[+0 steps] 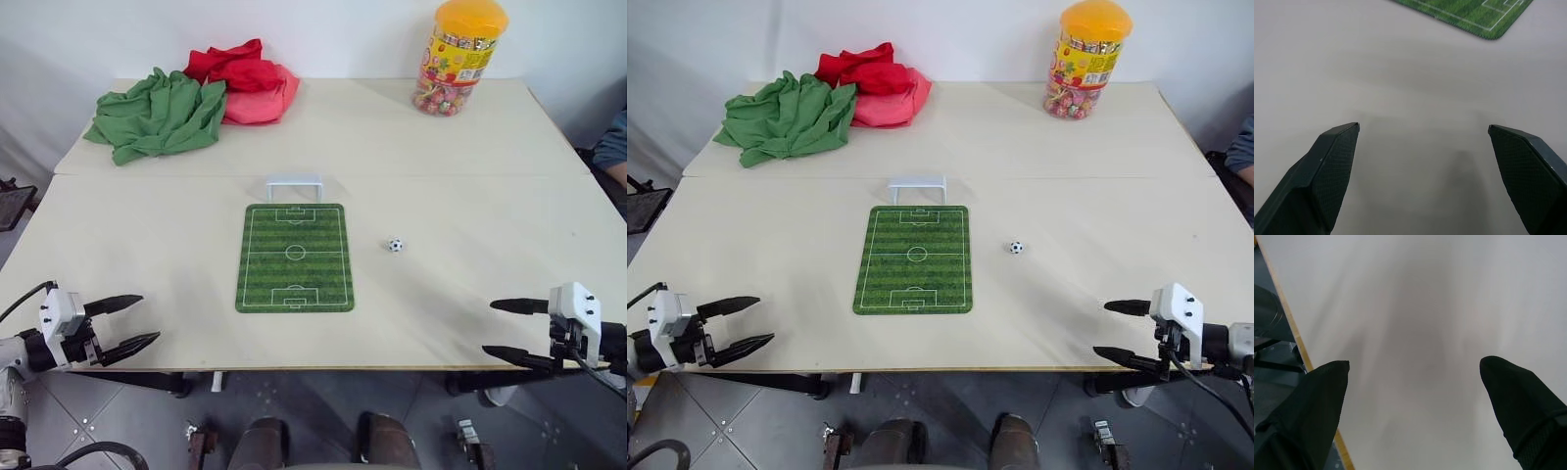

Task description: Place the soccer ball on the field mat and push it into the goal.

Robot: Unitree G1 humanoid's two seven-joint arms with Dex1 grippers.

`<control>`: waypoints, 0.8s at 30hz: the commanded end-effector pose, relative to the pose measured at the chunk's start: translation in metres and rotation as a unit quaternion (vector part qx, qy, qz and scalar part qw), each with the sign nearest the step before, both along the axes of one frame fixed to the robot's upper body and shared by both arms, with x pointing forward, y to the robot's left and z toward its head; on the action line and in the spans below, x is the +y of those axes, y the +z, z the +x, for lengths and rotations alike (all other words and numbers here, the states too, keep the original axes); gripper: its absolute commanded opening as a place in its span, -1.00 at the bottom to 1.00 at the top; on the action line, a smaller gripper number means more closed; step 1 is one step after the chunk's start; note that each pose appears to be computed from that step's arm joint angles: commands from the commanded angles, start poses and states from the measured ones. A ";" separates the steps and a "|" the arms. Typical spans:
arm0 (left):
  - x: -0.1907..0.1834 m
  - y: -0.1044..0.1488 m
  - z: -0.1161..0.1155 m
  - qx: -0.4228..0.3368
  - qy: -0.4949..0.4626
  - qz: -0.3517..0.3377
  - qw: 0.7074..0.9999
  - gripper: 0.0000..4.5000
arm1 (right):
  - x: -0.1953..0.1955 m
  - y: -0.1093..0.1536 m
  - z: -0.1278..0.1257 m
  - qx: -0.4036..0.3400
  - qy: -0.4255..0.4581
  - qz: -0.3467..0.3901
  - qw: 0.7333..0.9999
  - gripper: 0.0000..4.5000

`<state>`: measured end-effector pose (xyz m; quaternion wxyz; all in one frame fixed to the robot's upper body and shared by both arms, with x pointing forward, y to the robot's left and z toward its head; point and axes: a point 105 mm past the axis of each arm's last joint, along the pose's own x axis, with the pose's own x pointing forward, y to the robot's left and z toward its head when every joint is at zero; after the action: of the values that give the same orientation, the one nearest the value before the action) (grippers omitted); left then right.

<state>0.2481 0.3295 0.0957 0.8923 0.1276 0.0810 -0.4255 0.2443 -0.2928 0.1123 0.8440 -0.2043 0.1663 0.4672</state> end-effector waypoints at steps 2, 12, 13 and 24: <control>0.004 0.011 0.002 -0.016 0.009 -0.009 1.000 1.00 | 0.001 0.011 0.004 -0.019 -0.006 0.011 1.000 0.99; -0.006 0.025 0.008 -0.027 0.006 -0.038 0.999 1.00 | 0.005 0.030 0.022 -0.010 -0.051 -0.011 0.999 0.99; -0.010 0.026 0.007 -0.039 -0.008 -0.037 0.999 1.00 | 0.013 0.036 0.028 -0.025 -0.044 -0.011 0.999 0.99; -0.045 0.025 0.005 -0.109 -0.091 -0.090 0.986 1.00 | 0.087 0.061 0.109 -0.075 0.018 0.017 0.997 0.99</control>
<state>0.2550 0.2889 0.1111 0.8716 0.0877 -0.0369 -0.4808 0.3468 -0.2091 0.1733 0.8528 -0.2161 0.0940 0.4660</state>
